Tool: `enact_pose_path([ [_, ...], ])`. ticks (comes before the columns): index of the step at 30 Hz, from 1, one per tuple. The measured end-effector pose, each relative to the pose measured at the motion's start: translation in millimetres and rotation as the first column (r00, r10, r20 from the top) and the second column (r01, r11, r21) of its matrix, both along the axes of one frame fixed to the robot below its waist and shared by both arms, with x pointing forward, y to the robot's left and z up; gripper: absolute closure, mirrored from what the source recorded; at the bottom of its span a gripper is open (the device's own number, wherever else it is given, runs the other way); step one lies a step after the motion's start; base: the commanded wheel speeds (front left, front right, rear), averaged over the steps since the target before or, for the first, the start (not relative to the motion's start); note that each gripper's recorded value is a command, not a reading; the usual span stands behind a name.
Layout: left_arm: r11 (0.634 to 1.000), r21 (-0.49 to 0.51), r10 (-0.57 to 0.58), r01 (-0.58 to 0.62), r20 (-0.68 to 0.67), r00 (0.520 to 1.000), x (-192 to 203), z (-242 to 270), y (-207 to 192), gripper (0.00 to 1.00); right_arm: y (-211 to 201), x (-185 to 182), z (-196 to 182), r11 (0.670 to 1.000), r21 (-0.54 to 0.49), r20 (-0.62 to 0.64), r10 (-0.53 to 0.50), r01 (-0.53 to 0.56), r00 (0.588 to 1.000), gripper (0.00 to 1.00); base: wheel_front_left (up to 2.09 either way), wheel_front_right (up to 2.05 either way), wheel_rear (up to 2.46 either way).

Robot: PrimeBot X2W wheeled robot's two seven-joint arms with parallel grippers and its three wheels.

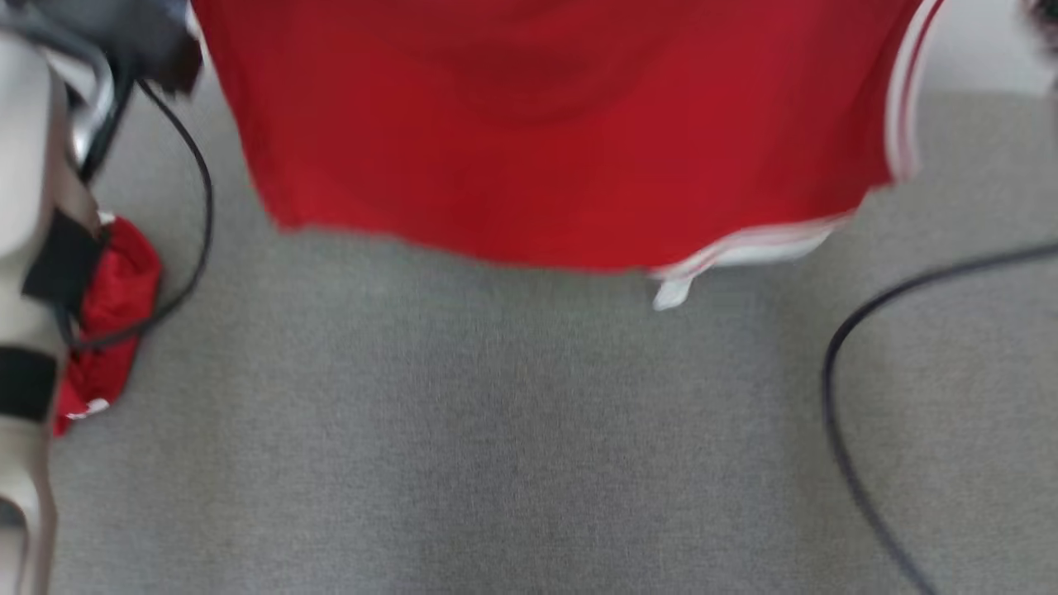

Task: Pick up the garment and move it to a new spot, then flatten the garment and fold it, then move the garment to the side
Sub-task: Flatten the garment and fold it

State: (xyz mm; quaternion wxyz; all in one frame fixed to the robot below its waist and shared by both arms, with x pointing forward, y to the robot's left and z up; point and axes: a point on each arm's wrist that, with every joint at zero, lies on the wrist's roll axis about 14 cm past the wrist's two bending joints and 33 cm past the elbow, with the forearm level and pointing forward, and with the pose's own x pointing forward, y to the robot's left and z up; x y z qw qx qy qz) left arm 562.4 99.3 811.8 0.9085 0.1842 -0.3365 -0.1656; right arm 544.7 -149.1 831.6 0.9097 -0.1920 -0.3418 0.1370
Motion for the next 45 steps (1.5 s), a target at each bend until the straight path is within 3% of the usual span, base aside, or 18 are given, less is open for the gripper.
enact_pose_path([
  [7, 0.997, 0.061, 0.034, -0.043, 0.132, 0.991, 40.5, 33.1, -19.1, 1.00, -19.2, 46.0, 44.3, 0.995, -0.023, 0.114, -0.096, 0.099, 0.989, 1.00, 0.00, 0.00, 0.00],
  [14, 0.999, 0.015, 0.031, -0.034, 0.147, 0.989, 71.6, 12.5, -14.6, 1.00, -27.3, 79.6, 29.9, 0.992, 0.007, 0.145, -0.126, 0.126, 0.981, 1.00, 0.00, 0.00, 0.00],
  [17, 1.000, -0.014, 0.021, -0.020, 0.067, 0.998, 88.8, -28.2, -8.1, 1.00, -33.4, 94.8, -0.9, 0.992, 0.027, 0.095, -0.124, 0.122, 0.988, 1.00, 0.00, 0.00, 0.00],
  [22, 0.995, -0.099, -0.005, -0.010, -0.144, 0.990, 108.4, -128.5, 0.2, 1.00, -41.1, 112.7, -109.0, 0.994, 0.067, -0.120, -0.076, 0.084, 0.990, 1.00, 0.00, 0.00, 0.00],
  [28, 0.971, -0.239, -0.079, 0.001, -0.317, 0.945, 88.4, -211.1, -7.3, 1.00, -80.9, 79.3, -205.8, 0.977, 0.169, -0.324, -0.069, 0.130, 0.944, 1.00, 0.00, 0.00, 0.00],
  [34, 0.931, -0.351, -0.089, -0.102, -0.490, 0.867, 44.2, -278.5, 6.0, 1.00, -93.5, 18.7, -280.1, 0.953, 0.232, -0.497, -0.056, 0.194, 0.866, 1.00, 0.00, 0.00, 0.00],
  [36, 0.919, -0.365, -0.085, -0.146, -0.546, 0.833, 25.4, -300.2, 11.1, 1.00, -89.3, -5.0, -302.5, 0.960, 0.196, -0.550, -0.060, 0.198, 0.833, 1.00, 0.00, 0.00, 0.00],
  [41, 0.891, -0.382, -0.061, -0.246, -0.636, 0.769, -17.7, -331.1, 27.7, 1.00, -96.0, -59.5, -339.8, 0.934, 0.224, -0.649, -0.069, 0.277, 0.758, 1.00, 0.00, 0.00, 0.00],
  [45, 0.906, -0.339, -0.054, -0.253, -0.685, 0.727, -50.0, -347.0, 24.6, 1.00, -103.1, -99.8, -358.6, 0.906, 0.243, -0.701, -0.082, 0.345, 0.708, 1.00, 0.00, 0.00, 0.00],
])
